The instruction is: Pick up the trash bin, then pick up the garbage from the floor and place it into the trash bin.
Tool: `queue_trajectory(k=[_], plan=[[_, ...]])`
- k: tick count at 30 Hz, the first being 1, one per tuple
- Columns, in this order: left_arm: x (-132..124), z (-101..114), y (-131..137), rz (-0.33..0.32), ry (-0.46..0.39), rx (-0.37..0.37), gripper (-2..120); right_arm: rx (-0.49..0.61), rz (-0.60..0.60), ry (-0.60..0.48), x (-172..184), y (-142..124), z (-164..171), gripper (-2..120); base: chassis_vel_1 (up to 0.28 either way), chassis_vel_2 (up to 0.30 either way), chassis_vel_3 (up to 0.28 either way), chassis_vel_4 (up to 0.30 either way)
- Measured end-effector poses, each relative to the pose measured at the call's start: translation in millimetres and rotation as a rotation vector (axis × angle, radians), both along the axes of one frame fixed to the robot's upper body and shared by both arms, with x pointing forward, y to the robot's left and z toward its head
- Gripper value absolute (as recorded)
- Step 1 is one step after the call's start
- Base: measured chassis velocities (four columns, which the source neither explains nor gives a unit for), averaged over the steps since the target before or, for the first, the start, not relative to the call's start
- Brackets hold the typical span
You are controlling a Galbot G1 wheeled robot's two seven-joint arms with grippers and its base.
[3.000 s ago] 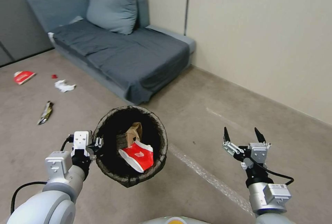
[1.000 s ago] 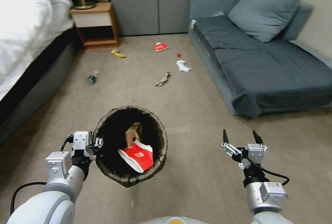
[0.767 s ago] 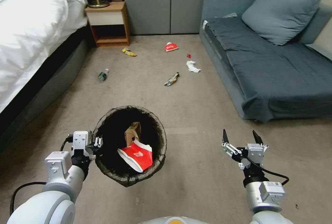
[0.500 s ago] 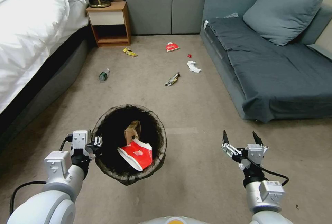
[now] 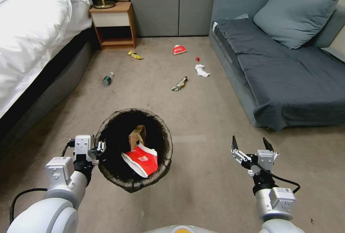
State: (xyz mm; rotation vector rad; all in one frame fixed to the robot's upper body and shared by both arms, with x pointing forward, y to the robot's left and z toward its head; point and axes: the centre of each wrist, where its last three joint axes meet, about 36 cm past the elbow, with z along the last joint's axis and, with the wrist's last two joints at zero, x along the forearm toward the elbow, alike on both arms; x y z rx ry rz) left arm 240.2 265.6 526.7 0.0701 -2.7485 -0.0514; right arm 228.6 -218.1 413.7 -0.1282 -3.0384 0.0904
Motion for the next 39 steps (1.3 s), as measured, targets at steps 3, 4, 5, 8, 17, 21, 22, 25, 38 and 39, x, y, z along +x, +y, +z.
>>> queue_trajectory(k=[3,4,5,8,17,21,22,25,38,39], plan=[[-0.2,-0.1,0.0,0.0,0.001,0.0,1,0.0,-0.001,0.0,0.0,0.4,0.0,100,-0.146,0.131,0.142,-0.139],[-0.3,-0.2,0.1,0.0,0.002,0.0,1,0.0,-0.002,0.0,-0.2,0.5,-0.1,100,-0.134,0.12,0.112,-0.108],[-0.4,-0.3,0.1,0.0,0.002,0.001,1,0.0,-0.003,0.001,-0.2,0.6,-0.1,100,-0.116,0.12,0.119,-0.137],[-0.6,-0.4,0.1,0.0,0.003,0.001,1,0.0,-0.003,0.001,-0.4,0.8,-0.2,100,-0.108,0.092,0.115,-0.107],[-1.1,-0.8,0.3,0.001,0.006,0.003,1,0.001,0.001,0.002,-0.8,2.0,-0.4,100,-0.106,0.112,0.106,-0.111],[-1.4,-0.8,0.9,0.004,0.007,0.004,1,0.002,0.003,0.002,-0.8,2.6,-0.4,100,-0.128,0.124,0.124,-0.13],[-1.4,-0.7,1.0,0.005,0.007,0.005,1,0.002,0.003,0.002,-0.8,2.6,-0.4,100,-0.115,0.119,0.12,-0.114],[-1.5,-0.7,1.3,0.007,0.007,0.008,1,0.002,0.004,0.002,-0.8,2.8,-0.4,100,-0.135,0.113,0.121,-0.107],[-1.7,-0.6,2.2,0.018,0.004,0.017,1,0.001,0.005,0.002,0.7,3.0,-2.2,100,-0.109,0.118,0.11,-0.114],[-1.7,-0.5,2.2,0.019,0.004,0.017,1,0.001,0.005,0.002,1.0,2.9,-2.4,100,-0.113,0.128,0.131,-0.113]])
